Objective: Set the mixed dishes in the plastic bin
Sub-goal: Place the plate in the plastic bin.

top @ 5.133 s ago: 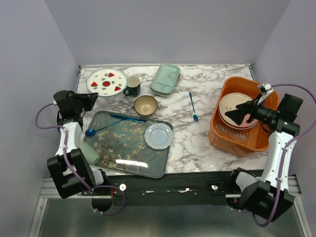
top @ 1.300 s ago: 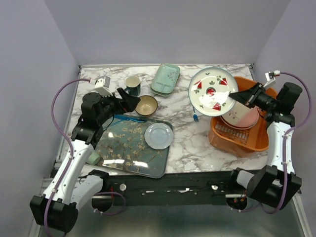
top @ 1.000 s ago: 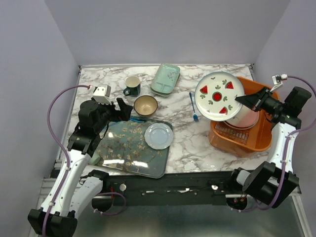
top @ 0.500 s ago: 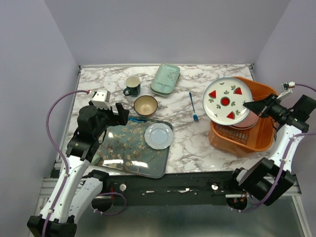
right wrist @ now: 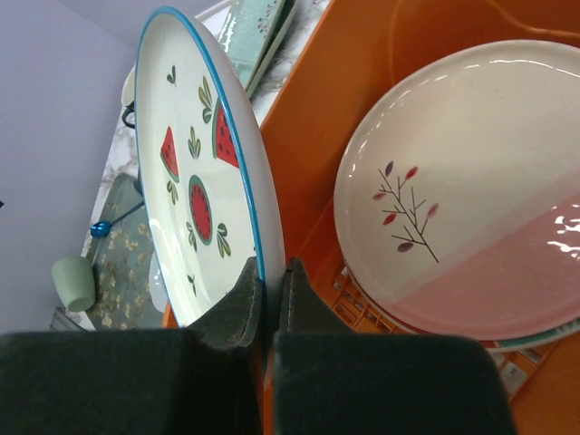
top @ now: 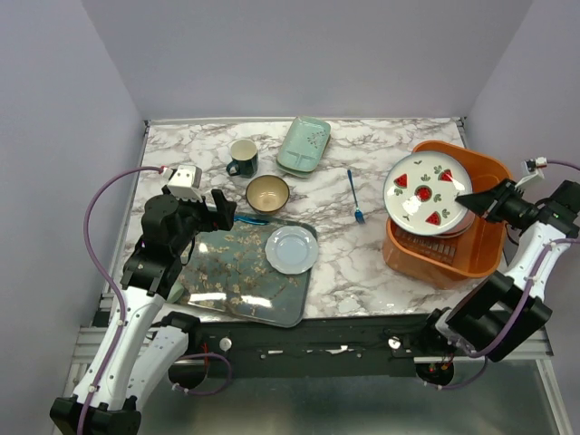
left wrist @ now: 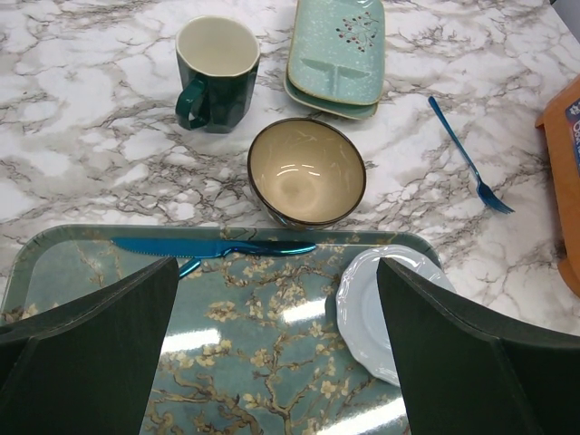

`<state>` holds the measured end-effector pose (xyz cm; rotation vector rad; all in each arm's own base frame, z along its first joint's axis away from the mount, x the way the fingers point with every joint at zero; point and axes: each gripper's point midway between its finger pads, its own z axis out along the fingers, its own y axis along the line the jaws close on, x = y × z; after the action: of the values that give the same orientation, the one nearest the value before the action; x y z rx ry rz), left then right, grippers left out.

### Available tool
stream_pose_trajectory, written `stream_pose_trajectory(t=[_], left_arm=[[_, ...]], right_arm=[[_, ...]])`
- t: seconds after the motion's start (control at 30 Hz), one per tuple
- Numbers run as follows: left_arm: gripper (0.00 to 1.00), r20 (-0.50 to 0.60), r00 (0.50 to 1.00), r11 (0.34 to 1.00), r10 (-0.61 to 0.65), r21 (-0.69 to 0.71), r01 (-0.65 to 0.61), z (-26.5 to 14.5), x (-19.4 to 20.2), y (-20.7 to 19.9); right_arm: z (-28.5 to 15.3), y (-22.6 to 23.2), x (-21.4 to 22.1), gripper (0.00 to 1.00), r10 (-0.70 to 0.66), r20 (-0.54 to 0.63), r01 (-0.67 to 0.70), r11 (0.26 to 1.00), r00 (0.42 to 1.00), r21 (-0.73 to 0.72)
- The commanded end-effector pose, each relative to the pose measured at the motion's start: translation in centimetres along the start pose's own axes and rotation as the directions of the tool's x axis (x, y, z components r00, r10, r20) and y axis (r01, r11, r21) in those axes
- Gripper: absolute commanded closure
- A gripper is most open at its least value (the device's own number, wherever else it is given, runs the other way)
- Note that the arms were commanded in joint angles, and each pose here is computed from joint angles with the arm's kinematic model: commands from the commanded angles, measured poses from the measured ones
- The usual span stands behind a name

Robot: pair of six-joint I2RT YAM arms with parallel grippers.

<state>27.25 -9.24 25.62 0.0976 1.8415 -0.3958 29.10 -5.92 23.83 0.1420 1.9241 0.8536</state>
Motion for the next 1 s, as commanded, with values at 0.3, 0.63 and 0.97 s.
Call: stream_pose_trajectory(t=[0.3,0.63,0.97], left_arm=[[0.01,0.005,1.000,1.000,0.016,-0.019,-0.016,-0.1,0.0,0.5],[0.01,0.004,1.000,1.000,0.017,-0.020,-0.017,-0.1,0.1,0.5],[0.01,0.002,1.000,1.000,0.014,-0.018,-0.014,0.0,0.1,0.5]], right_arm=[[-2.0,-2.7,-1.4,1.00,0.011,0.002,-0.011,0.999,1.000,0.053],[-3.0,-6.3,-0.9,0.98,0.020,-0.049,-0.010,0.980,0.999,0.197],[-2.6,-8.4,-1.3,0.97,0.022,-0.078,-0.001,0.969,0.997,0.248]])
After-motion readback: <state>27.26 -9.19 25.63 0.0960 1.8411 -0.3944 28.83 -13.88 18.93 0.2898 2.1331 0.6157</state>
